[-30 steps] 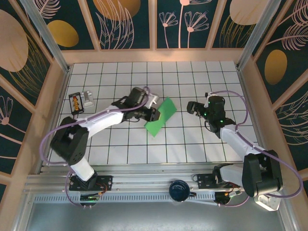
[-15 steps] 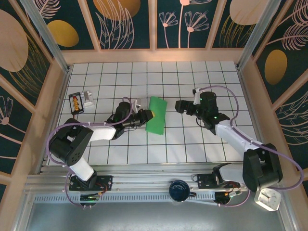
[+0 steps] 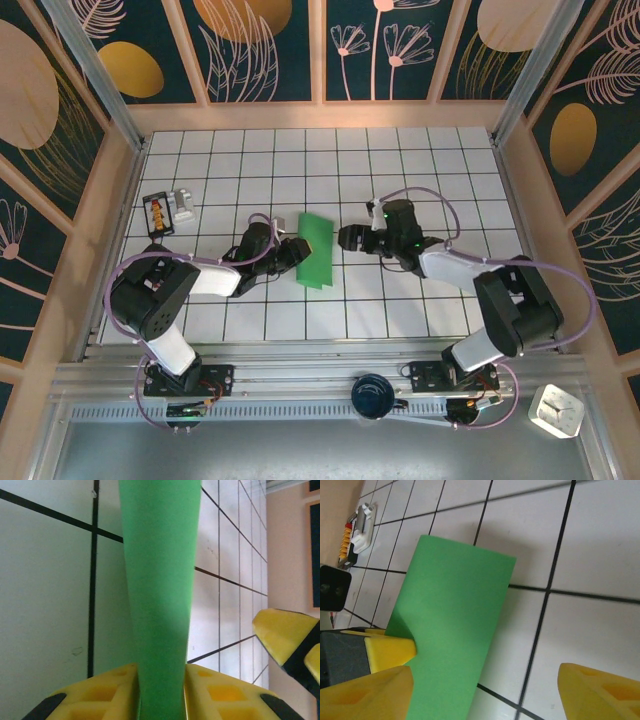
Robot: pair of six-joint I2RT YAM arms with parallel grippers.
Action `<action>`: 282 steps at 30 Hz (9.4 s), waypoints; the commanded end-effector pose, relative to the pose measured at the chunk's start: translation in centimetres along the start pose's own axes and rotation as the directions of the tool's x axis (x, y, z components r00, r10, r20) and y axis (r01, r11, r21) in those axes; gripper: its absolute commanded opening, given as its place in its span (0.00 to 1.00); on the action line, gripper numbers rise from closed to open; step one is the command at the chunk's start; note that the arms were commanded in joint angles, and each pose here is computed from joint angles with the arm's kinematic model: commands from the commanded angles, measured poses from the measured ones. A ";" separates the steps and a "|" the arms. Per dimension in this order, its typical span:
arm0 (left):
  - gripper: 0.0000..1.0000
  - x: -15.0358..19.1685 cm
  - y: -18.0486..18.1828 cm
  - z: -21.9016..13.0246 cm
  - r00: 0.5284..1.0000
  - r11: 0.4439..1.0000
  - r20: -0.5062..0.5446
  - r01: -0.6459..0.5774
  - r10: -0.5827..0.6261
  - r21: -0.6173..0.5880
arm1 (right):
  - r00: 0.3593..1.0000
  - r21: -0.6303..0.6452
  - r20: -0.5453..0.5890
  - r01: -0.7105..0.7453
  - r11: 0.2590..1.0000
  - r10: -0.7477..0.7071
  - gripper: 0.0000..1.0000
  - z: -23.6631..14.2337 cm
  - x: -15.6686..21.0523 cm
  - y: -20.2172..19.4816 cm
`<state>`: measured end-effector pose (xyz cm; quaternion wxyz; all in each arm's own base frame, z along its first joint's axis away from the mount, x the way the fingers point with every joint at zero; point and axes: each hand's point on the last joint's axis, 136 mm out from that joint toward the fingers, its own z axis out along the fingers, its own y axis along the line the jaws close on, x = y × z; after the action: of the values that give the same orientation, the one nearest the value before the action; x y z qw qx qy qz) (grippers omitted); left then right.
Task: Fold a paper plane with a square sheet of paper (pick it up from the middle)
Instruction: First fold the square sheet of paper in half at the center of the table, then hold the square sheet of paper at the center of the table, then first fold in half a square sheet of paper at the center of the table.
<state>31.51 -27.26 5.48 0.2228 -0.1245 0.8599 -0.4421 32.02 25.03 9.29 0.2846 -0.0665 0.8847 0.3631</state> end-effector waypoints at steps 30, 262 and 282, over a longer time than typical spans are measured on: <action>0.53 1.0 4.1 -0.5 0.996 0.983 -0.014 -0.088 0.087 -0.158 | 0.981 -0.072 -0.160 -0.118 0.990 0.106 0.27 8.1 5.3 0.7; 0.39 4.9 5.5 0.1 0.955 0.908 -0.247 -0.244 0.164 -0.342 | 0.979 0.101 -0.191 -0.046 0.994 0.065 0.23 8.9 4.4 -5.0; 0.56 3.9 4.9 1.3 0.920 0.866 -0.310 -0.347 0.239 -0.361 | 0.976 0.107 -0.207 -0.047 0.993 0.069 0.21 9.1 4.9 -5.3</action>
<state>28.53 -28.35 2.27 0.1534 0.0170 0.9500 -0.2716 35.12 28.87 2.41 0.2234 -0.0743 0.9035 0.3582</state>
